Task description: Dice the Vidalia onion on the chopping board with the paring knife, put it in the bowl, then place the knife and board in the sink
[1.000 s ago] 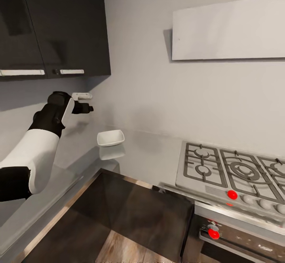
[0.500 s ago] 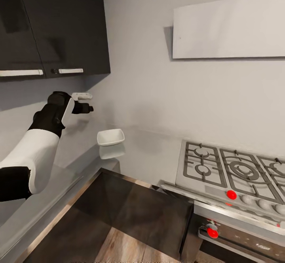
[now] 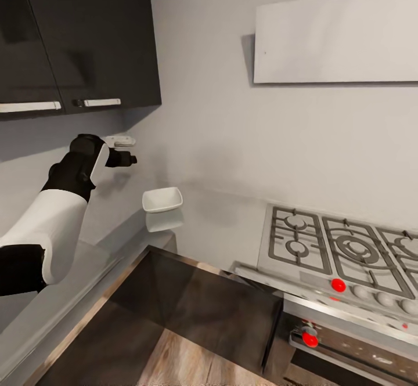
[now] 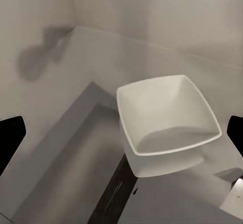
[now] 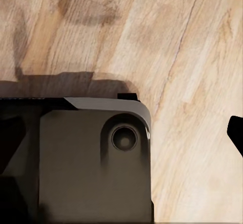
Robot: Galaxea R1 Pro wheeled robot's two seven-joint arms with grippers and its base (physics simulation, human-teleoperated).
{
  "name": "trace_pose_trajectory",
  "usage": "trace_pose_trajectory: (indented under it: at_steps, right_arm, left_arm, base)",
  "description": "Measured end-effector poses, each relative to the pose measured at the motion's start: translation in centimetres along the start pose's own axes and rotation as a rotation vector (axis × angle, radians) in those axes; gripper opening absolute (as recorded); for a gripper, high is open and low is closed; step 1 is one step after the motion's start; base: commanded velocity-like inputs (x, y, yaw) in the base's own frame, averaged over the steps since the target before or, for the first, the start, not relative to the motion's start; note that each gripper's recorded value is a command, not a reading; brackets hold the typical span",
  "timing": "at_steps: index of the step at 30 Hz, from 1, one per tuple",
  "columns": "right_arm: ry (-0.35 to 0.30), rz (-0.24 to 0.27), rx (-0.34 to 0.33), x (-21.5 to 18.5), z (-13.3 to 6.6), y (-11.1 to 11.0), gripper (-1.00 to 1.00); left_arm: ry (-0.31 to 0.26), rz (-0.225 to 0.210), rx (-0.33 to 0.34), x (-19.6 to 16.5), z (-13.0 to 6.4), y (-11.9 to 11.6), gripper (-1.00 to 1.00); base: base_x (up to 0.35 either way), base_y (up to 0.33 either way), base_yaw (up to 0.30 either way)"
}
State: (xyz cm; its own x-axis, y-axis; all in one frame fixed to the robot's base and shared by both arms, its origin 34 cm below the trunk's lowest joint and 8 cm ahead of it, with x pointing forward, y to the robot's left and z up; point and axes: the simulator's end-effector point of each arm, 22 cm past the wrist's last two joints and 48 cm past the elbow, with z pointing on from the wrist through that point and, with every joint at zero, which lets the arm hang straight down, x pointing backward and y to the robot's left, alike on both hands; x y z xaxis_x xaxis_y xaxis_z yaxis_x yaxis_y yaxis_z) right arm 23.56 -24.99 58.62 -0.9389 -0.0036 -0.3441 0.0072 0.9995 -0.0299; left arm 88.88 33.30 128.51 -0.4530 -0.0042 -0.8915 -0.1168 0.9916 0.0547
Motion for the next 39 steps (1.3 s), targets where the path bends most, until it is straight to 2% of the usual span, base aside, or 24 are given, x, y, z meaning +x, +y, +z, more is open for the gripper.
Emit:
trace_pose_trajectory:
  at_steps: [39]
  right_arm:
    - [0.064, -0.003, -0.001, 2.5, -4.0, -0.1, 1.0]
  left_arm:
    - [0.069, 0.008, 0.001, 1.3, 1.3, -0.2, 1.0]
  base:
    - [0.0, 0.0, 0.0]
